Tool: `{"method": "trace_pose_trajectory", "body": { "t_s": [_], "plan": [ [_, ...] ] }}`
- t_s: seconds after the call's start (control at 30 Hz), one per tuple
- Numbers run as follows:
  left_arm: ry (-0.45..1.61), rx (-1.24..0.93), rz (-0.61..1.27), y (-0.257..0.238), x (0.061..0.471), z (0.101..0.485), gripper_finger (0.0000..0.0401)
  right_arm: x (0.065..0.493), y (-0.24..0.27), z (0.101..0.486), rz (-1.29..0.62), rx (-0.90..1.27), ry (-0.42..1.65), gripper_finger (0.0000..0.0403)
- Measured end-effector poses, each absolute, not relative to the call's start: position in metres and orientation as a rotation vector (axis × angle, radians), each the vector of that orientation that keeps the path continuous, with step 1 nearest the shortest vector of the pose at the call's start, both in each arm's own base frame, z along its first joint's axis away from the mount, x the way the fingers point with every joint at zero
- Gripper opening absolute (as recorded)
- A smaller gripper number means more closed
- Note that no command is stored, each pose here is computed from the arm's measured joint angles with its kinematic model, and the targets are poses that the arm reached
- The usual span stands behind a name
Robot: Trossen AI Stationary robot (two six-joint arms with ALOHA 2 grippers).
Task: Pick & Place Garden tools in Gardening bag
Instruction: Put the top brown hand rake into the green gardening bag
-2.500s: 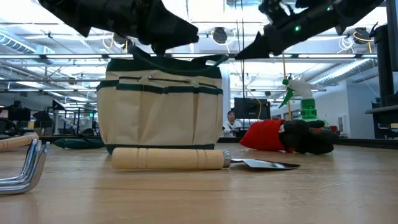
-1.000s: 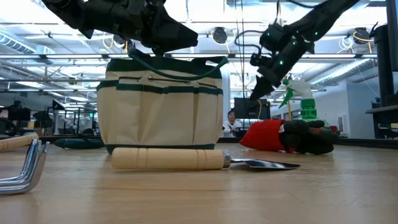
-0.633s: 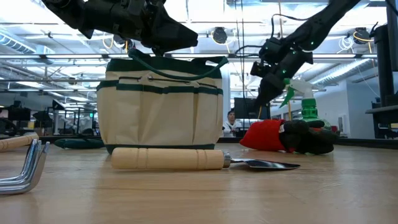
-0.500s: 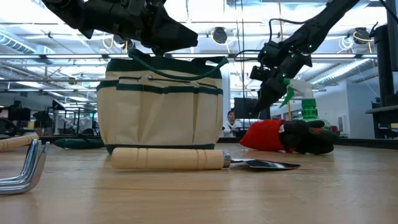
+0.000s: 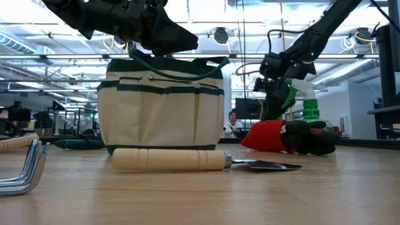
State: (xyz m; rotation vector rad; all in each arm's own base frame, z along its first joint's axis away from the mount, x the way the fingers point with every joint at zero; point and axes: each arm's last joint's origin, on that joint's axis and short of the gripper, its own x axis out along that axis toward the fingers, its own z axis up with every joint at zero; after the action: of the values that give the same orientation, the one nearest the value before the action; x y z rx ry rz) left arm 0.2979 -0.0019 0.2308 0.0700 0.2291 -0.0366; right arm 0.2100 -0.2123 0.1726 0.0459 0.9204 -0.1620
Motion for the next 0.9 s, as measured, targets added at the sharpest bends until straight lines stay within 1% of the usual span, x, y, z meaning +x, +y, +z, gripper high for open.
{"method": "trace_pose_trajectory", "body": {
  "t_s": [0.17,0.33,0.57,0.8,0.9],
  "plan": [
    [0.229,0.067,-0.038,-0.002,0.298,0.231,0.0136,0.208,-0.21,0.154,-0.143,0.044,0.943,0.0171],
    [0.229,0.067,-0.037,-0.002,0.298,0.231,0.0136,0.21,-0.212,0.146,-0.154,0.02,0.923,0.0171],
    [0.229,0.067,-0.038,-0.002,0.298,0.231,0.0136,0.21,-0.215,0.134,-0.196,-0.002,1.001,0.0171],
    [0.228,0.071,-0.038,-0.002,0.298,0.231,0.0136,0.21,-0.217,0.13,-0.202,-0.039,1.032,0.017],
    [0.228,0.07,-0.038,-0.002,0.298,0.231,0.0136,0.209,-0.217,0.13,-0.199,-0.044,1.036,0.0158]
  ]
}}
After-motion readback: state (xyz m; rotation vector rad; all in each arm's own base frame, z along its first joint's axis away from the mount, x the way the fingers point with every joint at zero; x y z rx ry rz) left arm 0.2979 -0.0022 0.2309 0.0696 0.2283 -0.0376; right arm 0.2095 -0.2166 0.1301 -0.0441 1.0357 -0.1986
